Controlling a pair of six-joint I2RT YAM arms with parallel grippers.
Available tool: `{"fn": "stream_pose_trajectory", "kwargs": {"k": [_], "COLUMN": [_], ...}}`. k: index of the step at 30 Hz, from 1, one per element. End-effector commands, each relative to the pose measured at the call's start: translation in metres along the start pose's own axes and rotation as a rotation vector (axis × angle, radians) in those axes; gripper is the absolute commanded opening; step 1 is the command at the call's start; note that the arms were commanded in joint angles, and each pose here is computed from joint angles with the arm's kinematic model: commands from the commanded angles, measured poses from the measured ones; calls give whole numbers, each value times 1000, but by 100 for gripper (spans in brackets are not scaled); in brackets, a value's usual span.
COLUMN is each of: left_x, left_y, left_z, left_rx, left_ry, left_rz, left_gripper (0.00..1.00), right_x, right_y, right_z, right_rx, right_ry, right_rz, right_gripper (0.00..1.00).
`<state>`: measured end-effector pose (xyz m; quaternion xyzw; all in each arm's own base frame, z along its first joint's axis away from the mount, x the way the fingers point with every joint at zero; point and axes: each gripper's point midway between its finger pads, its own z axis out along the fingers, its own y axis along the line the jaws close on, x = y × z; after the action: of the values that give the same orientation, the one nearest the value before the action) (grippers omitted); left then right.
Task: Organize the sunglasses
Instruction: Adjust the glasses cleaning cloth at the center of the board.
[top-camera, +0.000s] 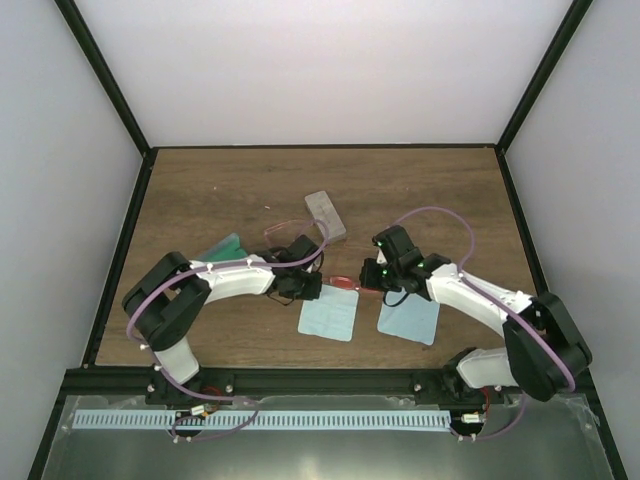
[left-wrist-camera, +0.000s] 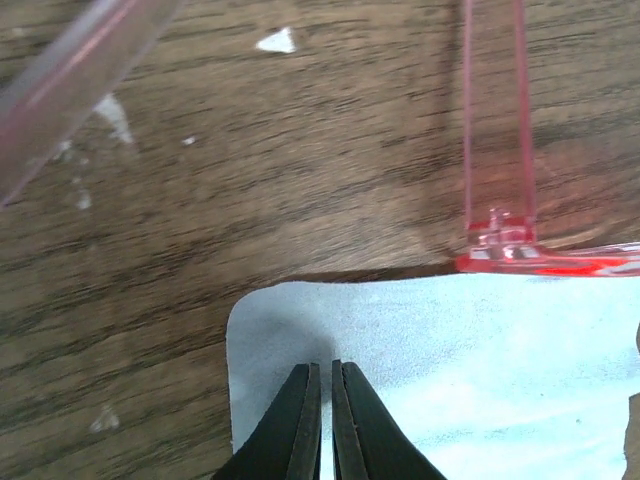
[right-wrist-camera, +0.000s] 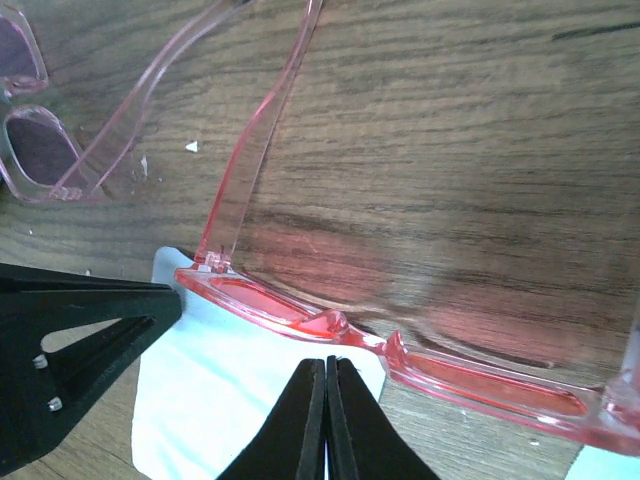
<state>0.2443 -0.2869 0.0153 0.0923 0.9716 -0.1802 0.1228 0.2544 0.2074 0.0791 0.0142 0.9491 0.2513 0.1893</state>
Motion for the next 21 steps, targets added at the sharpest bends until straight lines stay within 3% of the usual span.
{"fn": "stream_pose_trajectory", "kwargs": {"k": [1,9,21], "left_x": [25,24,15], "left_y": [39,42,39], "left_z": [-1,-10,-18], "left_rx": [-150,-168,-177], "left_ry": [58,44,20], "left_rz": [-53,-72,-66], "left_gripper": [4,5,28], "right_x": [-2,11,-13], "right_y": [21,39,20], "right_z": [10,31,60], "right_rx": [-60,-93,18], "right_ry": [21,82,62], "right_rz": [-37,-57,-77], "right_gripper": [2,2,3]}}
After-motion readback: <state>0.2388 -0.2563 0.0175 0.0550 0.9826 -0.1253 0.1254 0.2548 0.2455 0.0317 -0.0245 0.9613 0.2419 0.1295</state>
